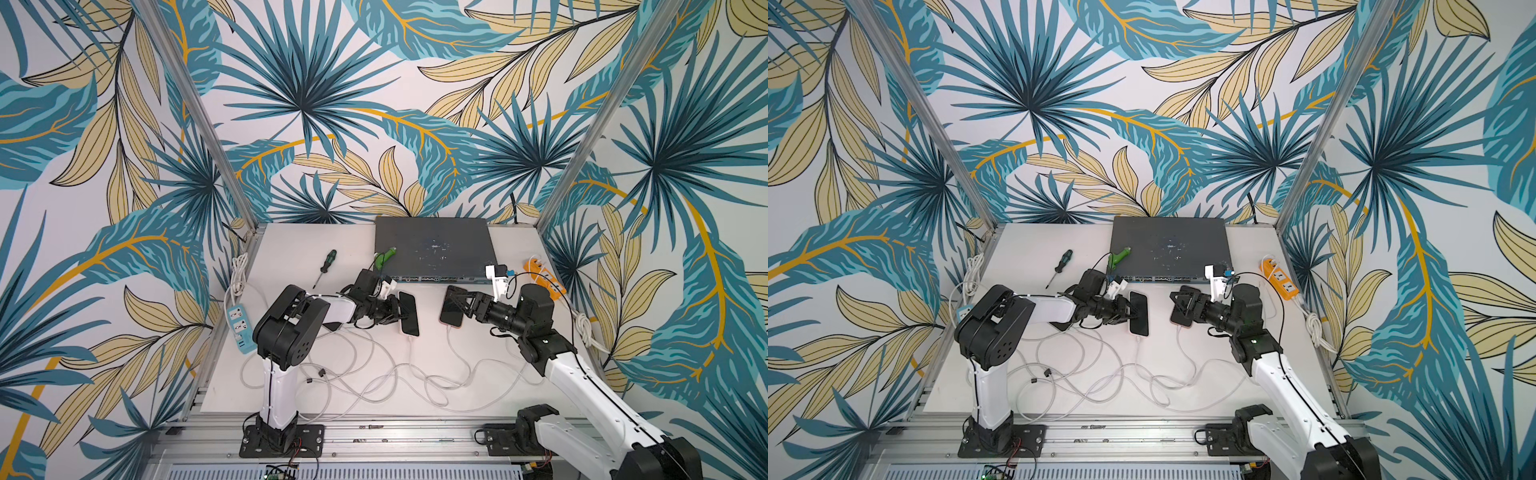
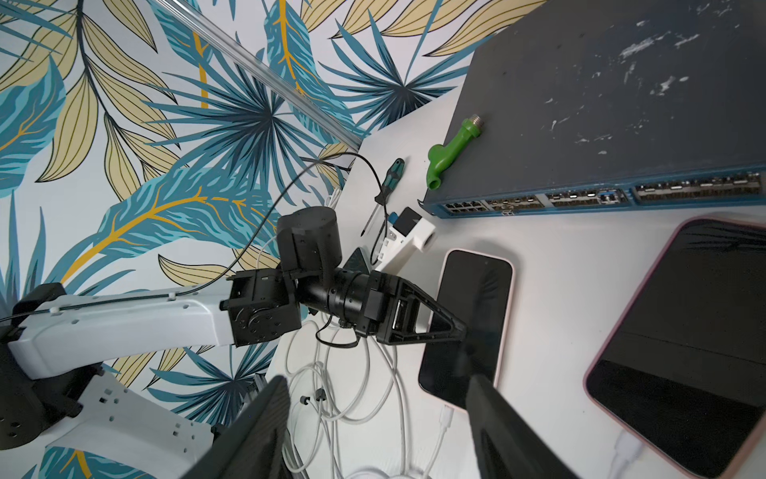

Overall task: Plug the charging cable into the phone
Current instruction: Place the phone at the center of the board, then pick up the phone at the center of the board.

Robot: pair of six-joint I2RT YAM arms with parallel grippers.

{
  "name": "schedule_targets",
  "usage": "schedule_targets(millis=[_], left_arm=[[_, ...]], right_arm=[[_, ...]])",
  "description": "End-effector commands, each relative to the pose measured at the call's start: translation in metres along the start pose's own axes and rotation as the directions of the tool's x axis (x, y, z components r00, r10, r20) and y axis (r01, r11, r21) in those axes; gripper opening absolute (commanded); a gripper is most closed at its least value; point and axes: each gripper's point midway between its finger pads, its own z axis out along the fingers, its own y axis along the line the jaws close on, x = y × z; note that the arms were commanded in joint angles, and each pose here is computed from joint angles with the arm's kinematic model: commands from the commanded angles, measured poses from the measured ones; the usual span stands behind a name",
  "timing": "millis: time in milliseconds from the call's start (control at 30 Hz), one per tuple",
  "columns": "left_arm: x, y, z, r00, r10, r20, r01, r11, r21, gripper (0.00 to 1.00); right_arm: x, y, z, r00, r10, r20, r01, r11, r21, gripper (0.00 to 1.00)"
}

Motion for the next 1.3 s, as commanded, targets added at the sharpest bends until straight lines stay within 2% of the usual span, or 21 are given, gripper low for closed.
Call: schedule_targets(millis=[0,100,200,267,367,433,533,600,767,833,933,1033,1200,1267], left_arm=[[-0.008,0.003,-0.007,0.999,0.038,0.023,-0.037,0.996,-0.077,0.74],[-0.006,0.007,-0.016,0.999,0.04,0.023,-0.036,0.989,-0.143,0.88],[-0.005,0.013,-0.033,0.999,0.034,0.031,-0.025,0.964,-0.265,0.91],[0.004,0.026,-0.056,0.999,-0.006,0.046,0.024,0.915,-0.403,0.91],[0.007,0.027,-0.102,0.987,-0.033,0.156,0.113,0.833,-0.541,0.93],[0.007,0.029,-0.14,0.966,-0.032,0.255,0.194,0.741,-0.643,1.0],[0.005,0.034,-0.192,0.929,0.007,0.369,0.295,0.588,-0.753,1.0],[0.003,0.043,-0.214,0.904,0.009,0.427,0.362,0.513,-0.778,1.0],[-0.007,0.089,-0.243,0.818,-0.104,0.566,0.554,0.407,-0.726,1.0],[-0.015,0.1,-0.247,0.788,-0.121,0.604,0.597,0.394,-0.699,1.0],[-0.029,0.107,-0.245,0.766,-0.143,0.627,0.623,0.404,-0.67,1.0],[-0.037,0.119,-0.234,0.758,-0.163,0.631,0.635,0.404,-0.659,1.0],[-0.036,0.145,-0.208,0.747,-0.244,0.618,0.66,0.377,-0.649,1.0],[-0.037,0.152,-0.204,0.743,-0.25,0.621,0.667,0.363,-0.651,1.0]], right_arm=[[0.0,-0.003,0.003,1.0,-0.001,-0.017,0.001,1.0,0.003,0.71],[-0.002,-0.002,0.005,1.0,-0.003,-0.013,0.003,1.0,-0.002,0.71],[-0.004,-0.002,0.007,1.0,-0.013,-0.011,0.013,1.0,-0.001,0.71],[-0.004,-0.004,0.008,1.0,-0.014,-0.019,0.014,1.0,0.005,0.71],[-0.002,-0.008,0.011,0.999,-0.014,-0.03,0.015,1.0,0.01,0.71],[0.0,-0.011,0.013,0.999,-0.007,-0.036,0.008,1.0,0.012,0.71],[0.001,-0.011,0.016,0.999,0.008,-0.038,-0.008,1.0,-0.003,0.71],[0.0,-0.01,0.016,0.999,0.014,-0.031,-0.015,1.0,-0.017,0.71],[-0.004,0.003,0.014,0.999,0.04,-0.005,-0.04,0.996,-0.078,0.71],[-0.003,0.002,0.012,0.999,0.043,-0.008,-0.043,0.996,-0.073,0.71],[0.003,0.001,0.01,0.999,0.05,-0.016,-0.051,0.996,-0.071,0.71],[0.008,0.003,0.008,0.997,0.07,-0.033,-0.073,0.994,-0.085,0.73],[0.013,0.004,0.003,0.996,0.091,-0.024,-0.093,0.991,-0.097,0.74],[0.017,0.004,0.001,0.995,0.093,-0.031,-0.096,0.991,-0.096,0.78]])
